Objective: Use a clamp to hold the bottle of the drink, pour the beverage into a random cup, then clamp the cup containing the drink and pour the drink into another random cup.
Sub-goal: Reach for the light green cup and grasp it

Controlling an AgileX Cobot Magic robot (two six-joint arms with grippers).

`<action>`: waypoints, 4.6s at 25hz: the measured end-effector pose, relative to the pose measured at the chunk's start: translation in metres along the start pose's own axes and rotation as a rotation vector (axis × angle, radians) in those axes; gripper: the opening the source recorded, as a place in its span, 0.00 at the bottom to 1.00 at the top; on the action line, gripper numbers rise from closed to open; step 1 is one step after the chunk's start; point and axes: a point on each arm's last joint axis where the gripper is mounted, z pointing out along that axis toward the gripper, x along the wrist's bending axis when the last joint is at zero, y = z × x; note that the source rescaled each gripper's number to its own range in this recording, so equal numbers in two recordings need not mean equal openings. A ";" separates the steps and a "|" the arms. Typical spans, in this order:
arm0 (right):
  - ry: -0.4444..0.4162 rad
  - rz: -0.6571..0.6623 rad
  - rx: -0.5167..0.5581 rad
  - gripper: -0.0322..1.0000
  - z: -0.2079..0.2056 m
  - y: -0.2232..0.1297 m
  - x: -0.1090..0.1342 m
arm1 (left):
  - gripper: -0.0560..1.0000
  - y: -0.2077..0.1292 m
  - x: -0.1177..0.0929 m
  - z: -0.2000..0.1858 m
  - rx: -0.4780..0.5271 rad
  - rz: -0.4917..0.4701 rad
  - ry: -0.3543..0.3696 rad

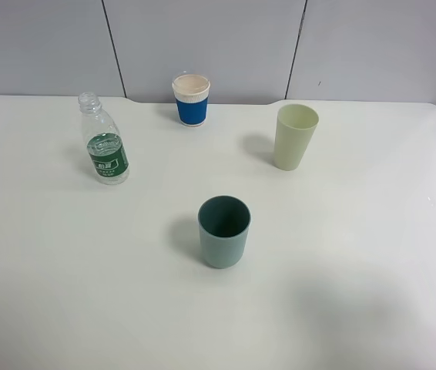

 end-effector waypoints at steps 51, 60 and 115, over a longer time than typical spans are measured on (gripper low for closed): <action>0.000 -0.001 0.000 0.98 0.000 0.000 0.000 | 1.00 0.000 0.000 0.000 0.000 0.000 0.000; 0.000 -0.001 0.000 0.98 0.000 0.000 0.000 | 1.00 0.000 0.000 0.000 0.000 0.000 0.000; 0.241 -0.285 0.433 1.00 0.263 0.020 0.087 | 1.00 -0.001 0.000 0.001 0.005 0.000 0.000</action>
